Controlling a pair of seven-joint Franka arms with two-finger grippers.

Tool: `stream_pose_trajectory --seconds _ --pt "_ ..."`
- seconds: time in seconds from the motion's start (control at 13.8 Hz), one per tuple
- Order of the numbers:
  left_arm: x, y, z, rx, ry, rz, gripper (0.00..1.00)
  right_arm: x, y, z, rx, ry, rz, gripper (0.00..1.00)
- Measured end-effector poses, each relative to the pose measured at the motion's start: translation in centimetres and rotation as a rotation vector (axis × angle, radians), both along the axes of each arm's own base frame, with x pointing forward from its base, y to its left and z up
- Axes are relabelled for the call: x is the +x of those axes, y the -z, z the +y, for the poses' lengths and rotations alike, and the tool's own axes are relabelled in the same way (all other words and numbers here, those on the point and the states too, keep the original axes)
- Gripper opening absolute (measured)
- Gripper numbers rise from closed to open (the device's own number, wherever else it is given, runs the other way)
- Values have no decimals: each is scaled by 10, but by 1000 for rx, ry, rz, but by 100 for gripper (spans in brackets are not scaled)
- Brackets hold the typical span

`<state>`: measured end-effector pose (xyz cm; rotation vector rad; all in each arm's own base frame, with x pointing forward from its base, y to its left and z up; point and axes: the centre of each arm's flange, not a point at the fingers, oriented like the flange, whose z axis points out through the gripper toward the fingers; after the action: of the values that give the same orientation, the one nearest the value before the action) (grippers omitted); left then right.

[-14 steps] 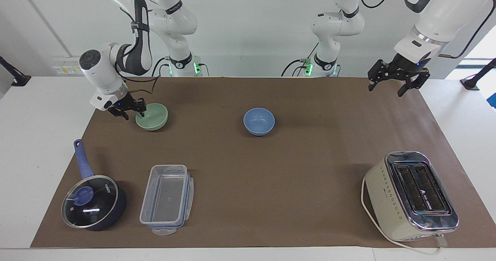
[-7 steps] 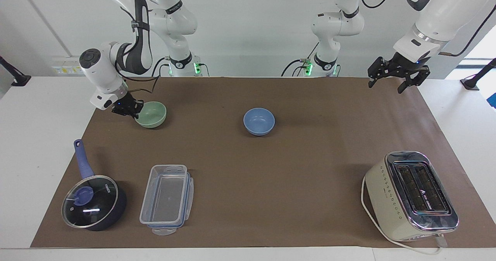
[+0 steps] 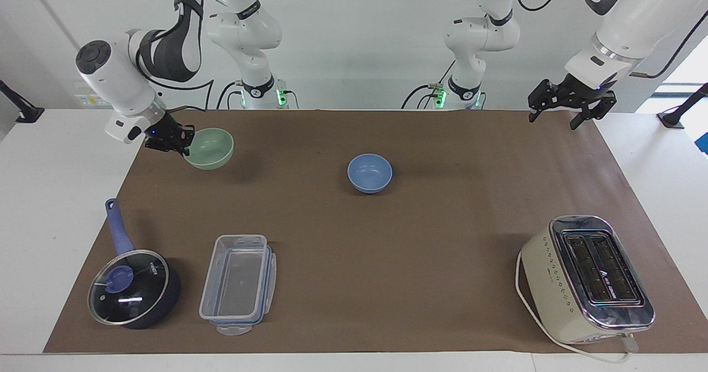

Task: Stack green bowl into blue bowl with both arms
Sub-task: 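Carry the green bowl with the right gripper toward the blue bowl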

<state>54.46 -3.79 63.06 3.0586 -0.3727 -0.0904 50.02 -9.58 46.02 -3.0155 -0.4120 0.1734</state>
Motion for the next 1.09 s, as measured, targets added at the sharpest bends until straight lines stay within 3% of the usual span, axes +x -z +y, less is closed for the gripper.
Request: stream_pose_trajectory --seconds 0.15,0.44,0.65,1.09 --pt "0 -1 0 4 0 -1 100 10 -23 32 0 3 -6 5" --pt "0 -1 0 4 0 -1 100 15 -28 113 -26 61 2 5" --pt "0 -1 1 4 0 -1 100 7 -30 193 -39 140 12 5" --pt "0 -1 1 4 0 -1 100 -18 -22 307 28 219 46 5"
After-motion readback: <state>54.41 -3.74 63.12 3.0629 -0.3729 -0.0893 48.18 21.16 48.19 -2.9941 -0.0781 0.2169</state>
